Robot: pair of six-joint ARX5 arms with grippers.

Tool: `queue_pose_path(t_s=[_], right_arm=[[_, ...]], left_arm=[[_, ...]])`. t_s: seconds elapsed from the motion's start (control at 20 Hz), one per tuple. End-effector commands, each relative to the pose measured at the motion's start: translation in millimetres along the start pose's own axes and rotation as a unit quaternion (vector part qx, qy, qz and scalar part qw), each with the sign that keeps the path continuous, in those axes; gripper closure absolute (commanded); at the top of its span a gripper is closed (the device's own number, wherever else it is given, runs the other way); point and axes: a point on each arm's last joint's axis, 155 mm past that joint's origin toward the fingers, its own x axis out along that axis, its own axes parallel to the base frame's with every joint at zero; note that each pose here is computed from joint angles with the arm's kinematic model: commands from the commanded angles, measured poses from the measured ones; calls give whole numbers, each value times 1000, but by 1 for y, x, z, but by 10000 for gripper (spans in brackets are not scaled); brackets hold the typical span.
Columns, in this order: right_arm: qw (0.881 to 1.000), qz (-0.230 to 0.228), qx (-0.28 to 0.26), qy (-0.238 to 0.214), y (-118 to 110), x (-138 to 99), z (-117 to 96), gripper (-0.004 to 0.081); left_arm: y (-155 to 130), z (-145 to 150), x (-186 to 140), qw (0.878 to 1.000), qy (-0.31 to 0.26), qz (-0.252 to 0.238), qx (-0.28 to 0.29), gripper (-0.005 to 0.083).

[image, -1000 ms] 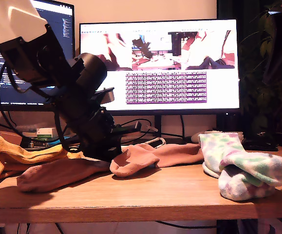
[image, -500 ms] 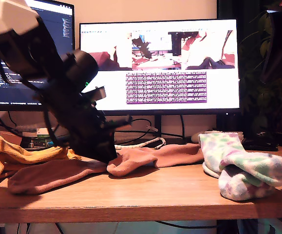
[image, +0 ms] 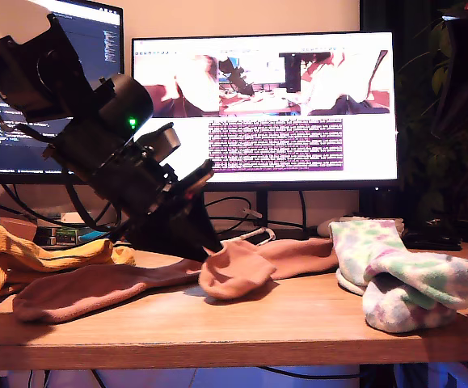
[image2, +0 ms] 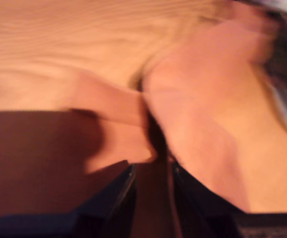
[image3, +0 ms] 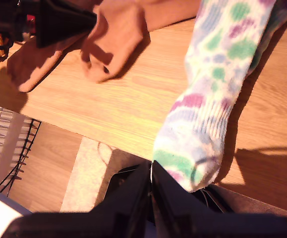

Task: Pair up the socks based on colour and pattern, by placing them on top of one another

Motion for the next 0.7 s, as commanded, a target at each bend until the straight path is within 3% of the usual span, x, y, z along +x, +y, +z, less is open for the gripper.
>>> queue_pose_path(t_s=[0.0, 0.15, 0.35, 0.65], right_arm=[[1000, 2, -7, -6, 2, -2, 4, 780], [1000, 2, -9, -6, 2, -2, 4, 780], [1000, 2, -14, -6, 2, -2, 4, 780], [1000, 2, -14, -6, 2, -2, 4, 780]], left_arm=[[-3, 0, -7, 1000, -2, -19, -8, 515], [-13, -7, -9, 998, 16, -51, -27, 515], [-20, -21, -8, 997, 43, -58, -37, 515], [-10, -35, 3, 998, 60, 9, -20, 515]])
